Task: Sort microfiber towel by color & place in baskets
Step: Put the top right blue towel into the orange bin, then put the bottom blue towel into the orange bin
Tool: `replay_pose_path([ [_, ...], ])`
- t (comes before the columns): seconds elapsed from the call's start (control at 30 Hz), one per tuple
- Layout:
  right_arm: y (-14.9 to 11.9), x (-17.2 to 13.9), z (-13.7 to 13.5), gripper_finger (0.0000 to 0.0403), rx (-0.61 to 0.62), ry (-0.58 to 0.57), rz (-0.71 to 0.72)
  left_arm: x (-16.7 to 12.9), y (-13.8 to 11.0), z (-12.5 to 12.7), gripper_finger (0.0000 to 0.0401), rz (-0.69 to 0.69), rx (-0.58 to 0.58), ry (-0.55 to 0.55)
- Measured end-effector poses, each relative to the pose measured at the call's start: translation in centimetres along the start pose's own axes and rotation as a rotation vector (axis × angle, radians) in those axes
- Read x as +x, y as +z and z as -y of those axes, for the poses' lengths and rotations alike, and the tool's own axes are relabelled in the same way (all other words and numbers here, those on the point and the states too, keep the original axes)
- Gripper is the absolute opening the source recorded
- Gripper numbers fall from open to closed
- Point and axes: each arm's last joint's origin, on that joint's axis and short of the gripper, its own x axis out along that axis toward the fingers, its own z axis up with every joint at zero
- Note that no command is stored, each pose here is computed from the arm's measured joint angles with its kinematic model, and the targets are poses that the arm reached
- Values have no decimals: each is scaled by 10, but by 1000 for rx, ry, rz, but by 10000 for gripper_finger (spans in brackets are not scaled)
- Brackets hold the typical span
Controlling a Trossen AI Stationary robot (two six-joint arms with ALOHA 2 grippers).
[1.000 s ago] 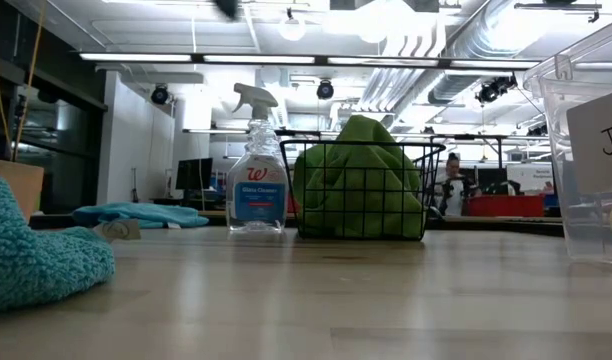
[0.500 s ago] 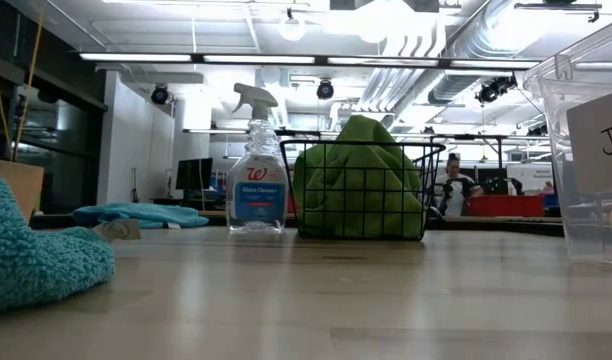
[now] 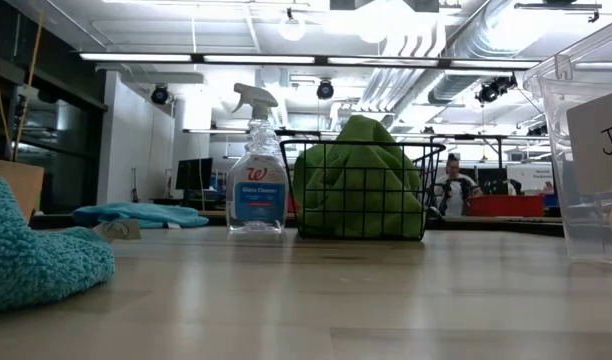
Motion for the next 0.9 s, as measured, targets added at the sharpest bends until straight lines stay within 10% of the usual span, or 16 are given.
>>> replay_pose_path([
  [0.33,0,0,0,268,2,0,0,-19,-10,-13,240,-99,21,-41],
  [0.9,-3,0,0,268,40,-3,-33,-36,20,-17,248,14,34,-96],
])
